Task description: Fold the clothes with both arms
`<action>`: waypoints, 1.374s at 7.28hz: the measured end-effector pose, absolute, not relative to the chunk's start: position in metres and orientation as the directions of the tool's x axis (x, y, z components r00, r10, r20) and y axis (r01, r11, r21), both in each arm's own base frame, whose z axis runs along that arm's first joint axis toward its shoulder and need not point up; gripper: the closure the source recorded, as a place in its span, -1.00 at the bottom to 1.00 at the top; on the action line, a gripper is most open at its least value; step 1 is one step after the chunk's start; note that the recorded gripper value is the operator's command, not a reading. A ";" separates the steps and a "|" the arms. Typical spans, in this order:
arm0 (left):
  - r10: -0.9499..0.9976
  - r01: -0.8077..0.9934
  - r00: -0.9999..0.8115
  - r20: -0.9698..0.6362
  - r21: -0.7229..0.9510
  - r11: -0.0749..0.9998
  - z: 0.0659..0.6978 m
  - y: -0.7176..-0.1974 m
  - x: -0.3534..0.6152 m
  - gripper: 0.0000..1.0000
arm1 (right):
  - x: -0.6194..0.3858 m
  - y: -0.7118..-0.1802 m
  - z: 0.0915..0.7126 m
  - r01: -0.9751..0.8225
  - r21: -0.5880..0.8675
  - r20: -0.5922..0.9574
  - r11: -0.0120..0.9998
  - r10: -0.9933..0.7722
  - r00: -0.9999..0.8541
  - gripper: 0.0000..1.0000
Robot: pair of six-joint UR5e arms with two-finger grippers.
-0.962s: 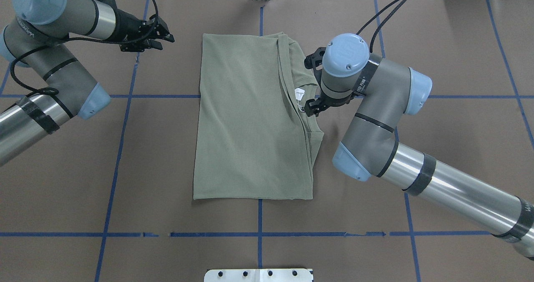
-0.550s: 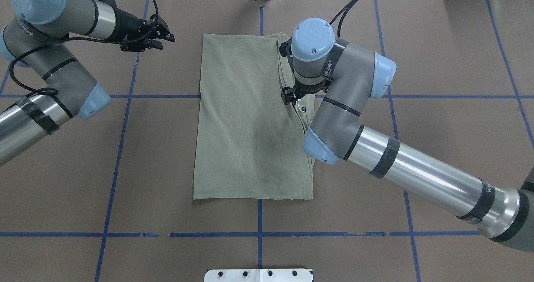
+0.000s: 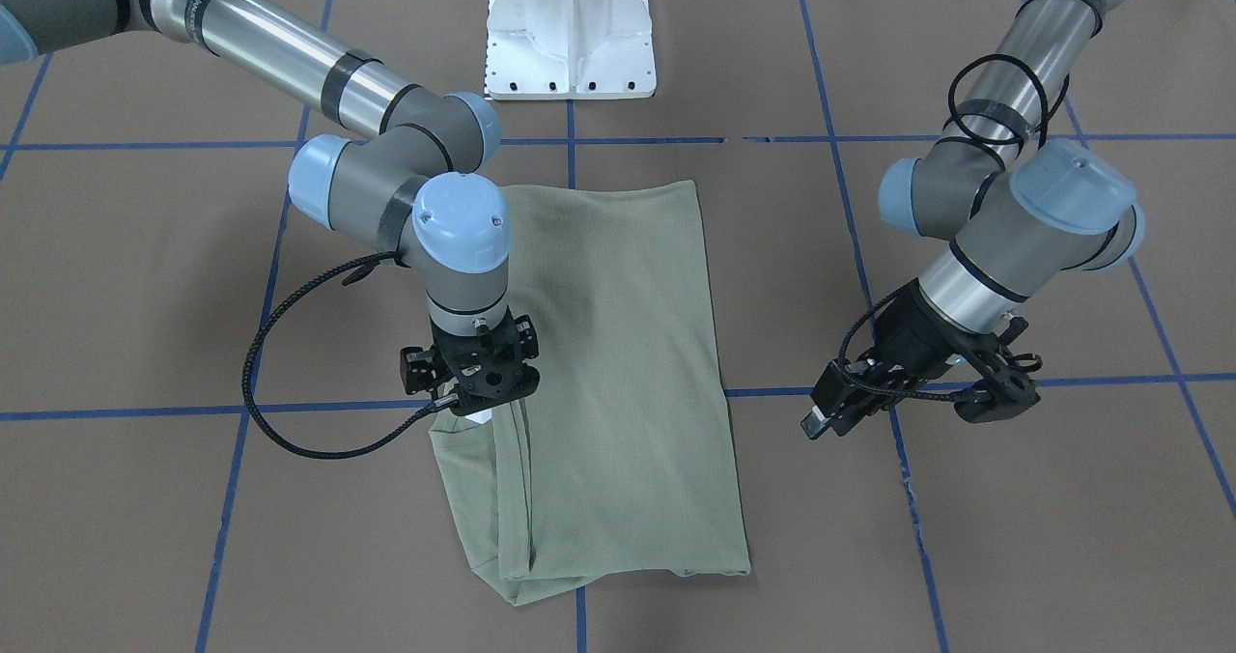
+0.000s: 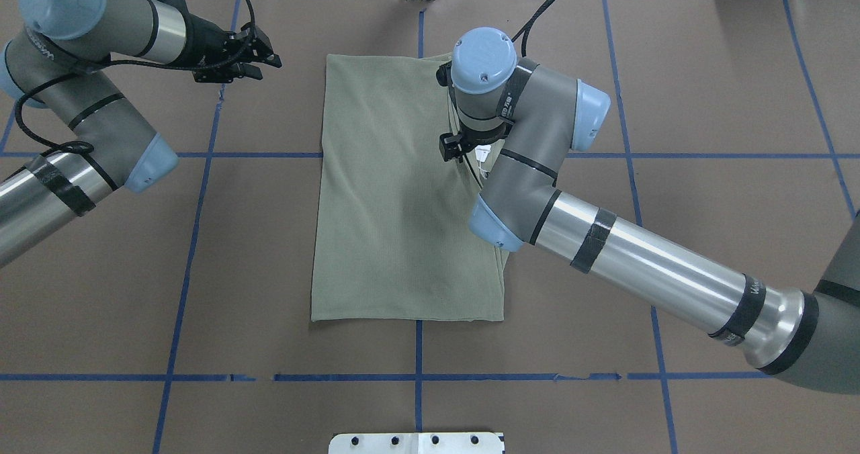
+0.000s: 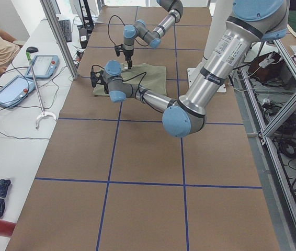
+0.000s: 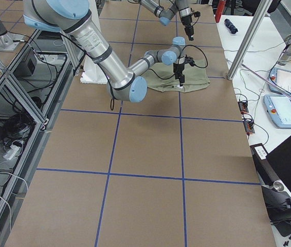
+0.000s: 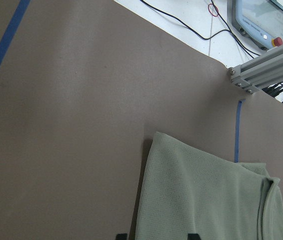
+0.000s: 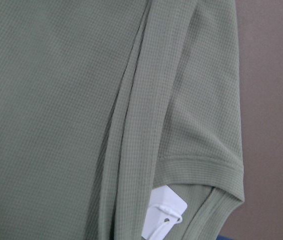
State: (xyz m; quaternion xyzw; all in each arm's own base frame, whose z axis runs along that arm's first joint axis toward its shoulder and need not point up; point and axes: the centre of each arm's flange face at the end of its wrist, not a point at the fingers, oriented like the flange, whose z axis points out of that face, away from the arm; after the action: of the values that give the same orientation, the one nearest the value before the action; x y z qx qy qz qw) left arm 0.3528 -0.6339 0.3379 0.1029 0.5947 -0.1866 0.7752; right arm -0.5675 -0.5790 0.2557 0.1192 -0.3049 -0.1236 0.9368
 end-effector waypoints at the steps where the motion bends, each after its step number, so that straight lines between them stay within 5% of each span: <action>1: -0.169 0.411 0.225 -0.960 -0.064 0.909 0.340 -0.633 0.353 -0.01 | -0.570 -0.580 0.256 0.157 0.293 0.542 0.943 -0.299 0.785 -1.00; 10: -0.168 0.400 0.210 -0.963 -0.073 0.914 0.334 -0.627 0.350 0.00 | -0.479 -0.601 0.336 0.192 0.251 0.557 0.949 -0.304 0.773 -1.00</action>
State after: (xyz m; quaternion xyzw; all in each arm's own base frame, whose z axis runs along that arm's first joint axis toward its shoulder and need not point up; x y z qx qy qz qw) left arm 0.3500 -0.6272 0.3339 0.0963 0.6011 -0.1840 0.7717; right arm -0.4786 -0.6015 0.3360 0.0903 -0.3097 -0.1324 0.9372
